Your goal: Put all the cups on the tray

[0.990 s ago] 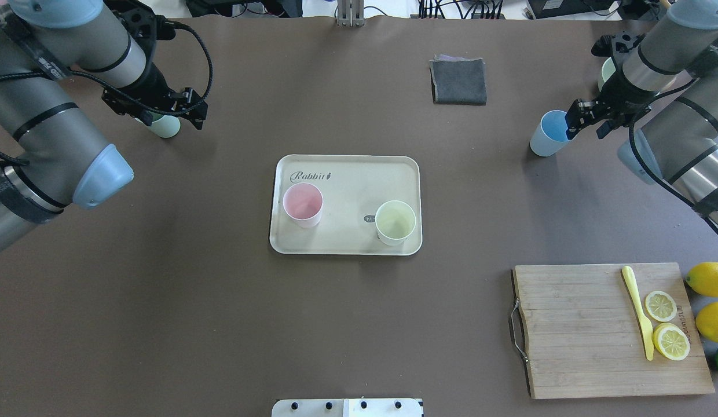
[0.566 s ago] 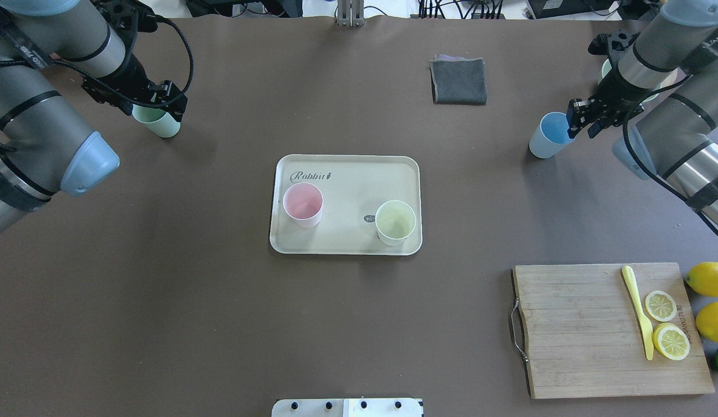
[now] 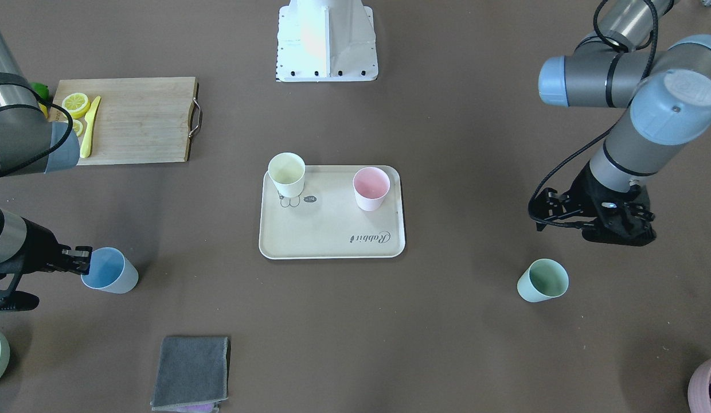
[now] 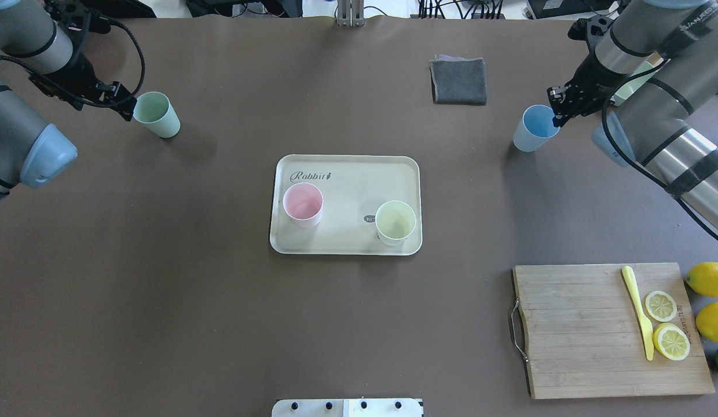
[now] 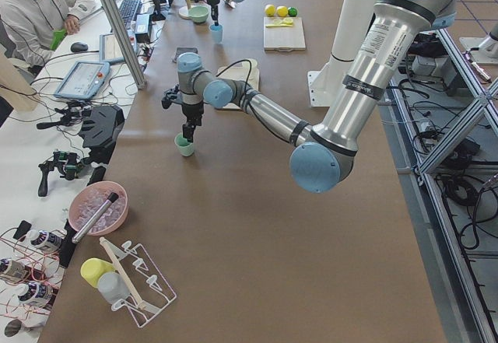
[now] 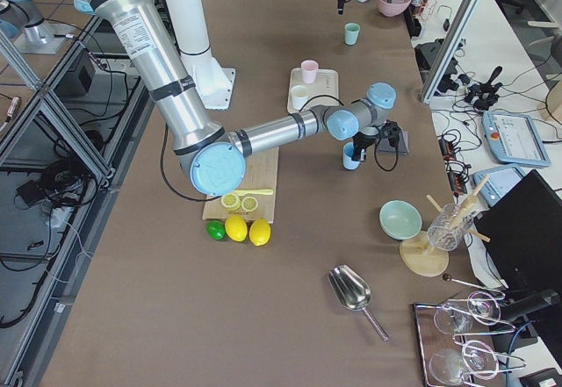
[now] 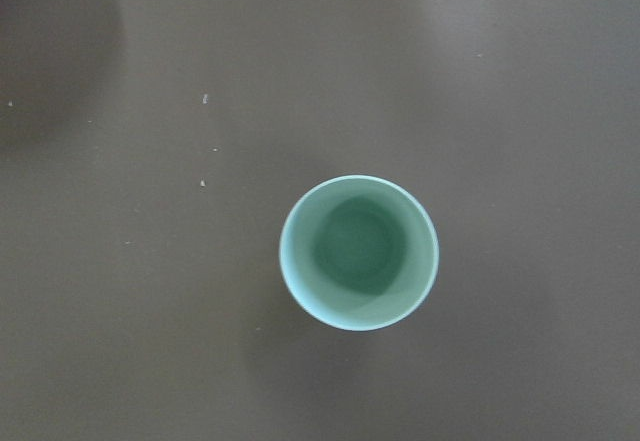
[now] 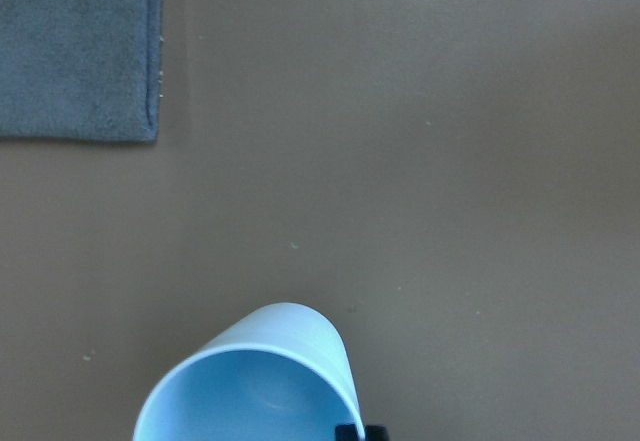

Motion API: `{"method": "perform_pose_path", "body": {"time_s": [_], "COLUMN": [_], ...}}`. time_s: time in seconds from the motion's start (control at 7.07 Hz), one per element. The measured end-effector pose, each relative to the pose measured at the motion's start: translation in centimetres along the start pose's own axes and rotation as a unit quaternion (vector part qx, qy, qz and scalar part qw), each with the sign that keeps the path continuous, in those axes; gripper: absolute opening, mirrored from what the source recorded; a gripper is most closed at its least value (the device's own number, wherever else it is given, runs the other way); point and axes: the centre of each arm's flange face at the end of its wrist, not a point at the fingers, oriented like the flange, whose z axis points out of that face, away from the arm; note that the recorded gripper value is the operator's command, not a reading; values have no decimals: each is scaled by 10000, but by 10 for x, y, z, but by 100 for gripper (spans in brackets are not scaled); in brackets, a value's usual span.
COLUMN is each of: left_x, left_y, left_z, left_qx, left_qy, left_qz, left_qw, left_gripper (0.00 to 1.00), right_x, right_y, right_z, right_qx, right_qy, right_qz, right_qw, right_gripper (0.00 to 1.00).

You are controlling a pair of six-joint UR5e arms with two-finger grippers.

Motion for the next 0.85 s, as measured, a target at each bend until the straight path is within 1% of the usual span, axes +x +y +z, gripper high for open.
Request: {"method": "perform_pose_path", "body": {"time_s": [0.28,0.42,0.57,0.85], "left_x": [-12,-13,-14,-12], "left_y": [-9,-16,-24,-43], "left_z": [19,26,35,48], "left_qx": [-125,-169,-195,-187], "left_qy": [-76,-96,-103,-65], "left_qz": [-64,-106,-138,-219], "left_qw": [9999,9998,9997,9996], "left_gripper": [97,97,92,88], "right_x": [-66,-103,-140,-207], "right_y": [0,8,20,47], "right_z": [-11,-11,-9,0], "right_qx": [-34,-68,-114,-112], "right_qy": [-301,-416,-514,-590], "right_qz": [156,245,316,397], "right_qw": [9994,9988,9981,9974], "right_gripper": [0,0,0,0]}}
